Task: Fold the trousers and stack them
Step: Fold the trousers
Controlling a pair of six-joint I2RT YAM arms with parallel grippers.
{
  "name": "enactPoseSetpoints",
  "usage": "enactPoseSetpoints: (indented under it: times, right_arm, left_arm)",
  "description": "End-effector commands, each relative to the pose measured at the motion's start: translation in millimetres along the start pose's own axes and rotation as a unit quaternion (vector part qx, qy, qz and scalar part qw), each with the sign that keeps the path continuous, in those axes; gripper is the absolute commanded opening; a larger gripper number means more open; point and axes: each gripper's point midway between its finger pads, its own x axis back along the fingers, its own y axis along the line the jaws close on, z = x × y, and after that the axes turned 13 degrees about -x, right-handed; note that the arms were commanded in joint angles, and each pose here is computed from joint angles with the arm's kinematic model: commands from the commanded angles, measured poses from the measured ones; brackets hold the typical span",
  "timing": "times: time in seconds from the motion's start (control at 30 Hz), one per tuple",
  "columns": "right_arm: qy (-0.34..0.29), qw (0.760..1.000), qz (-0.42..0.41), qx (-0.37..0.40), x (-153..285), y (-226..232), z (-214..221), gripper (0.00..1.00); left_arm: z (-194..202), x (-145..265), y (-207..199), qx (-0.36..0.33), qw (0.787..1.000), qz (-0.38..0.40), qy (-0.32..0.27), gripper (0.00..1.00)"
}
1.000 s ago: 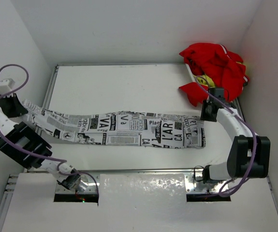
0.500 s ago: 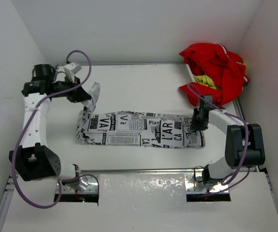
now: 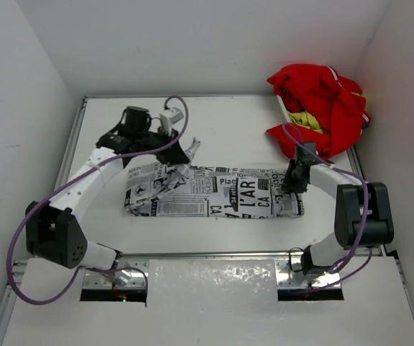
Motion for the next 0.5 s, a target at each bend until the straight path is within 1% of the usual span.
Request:
enactPoseSetpoints:
  times: [0.0,0.13,0.17,0.2,0.27,0.3,0.33,0.37,0.43,0.47]
  right_arm:
    - [-0.012,1.000,-0.005,-0.020,-5,4,-2,0.31]
    - [-0.015,1.000,-0.001,-0.023,-5,2,-2,0.31]
    - [-0.013,1.000,0.001,-0.024,-5,1,-1,0.31]
    - [-0.017,1.000,0.002,-0.024,-4,2,-3,0.31]
    - [-0.018,1.000,0.003,-0.024,-3,1,-3,0.31]
    - [-0.021,0.999,0.002,-0.026,-3,2,-5,0.32]
    - [-0.020,0.999,0.002,-0.026,-3,2,-6,0.33]
    - [-0.018,1.000,0.001,-0.024,-3,3,-5,0.33]
    - [-0.018,1.000,-0.004,-0.024,-3,6,-7,0.35]
    - [-0.015,1.000,-0.004,-0.022,-3,7,-7,0.35]
  left_arm:
    - [-18,-35,-12,-0.019,1.000,0.008,-0.015,0.00]
    - [-21,-66,-27,-0.041,0.999,0.027,-0.003,0.00]
    - [-22,-73,-36,-0.049,0.998,0.035,0.000,0.00]
    - [-24,-79,-34,-0.053,0.998,0.028,0.002,0.00]
    - [-16,-91,-37,-0.055,0.998,0.030,0.015,0.00]
    - [-10,-96,-34,-0.059,0.998,0.026,0.019,0.05]
    - [-5,-100,-28,-0.059,0.998,0.014,0.026,0.14]
    - [6,-108,-23,-0.053,0.998,0.014,0.040,0.37]
    - [12,-113,-21,-0.065,0.996,0.024,0.053,0.72]
    - [15,-116,-21,-0.082,0.994,0.035,0.060,0.99]
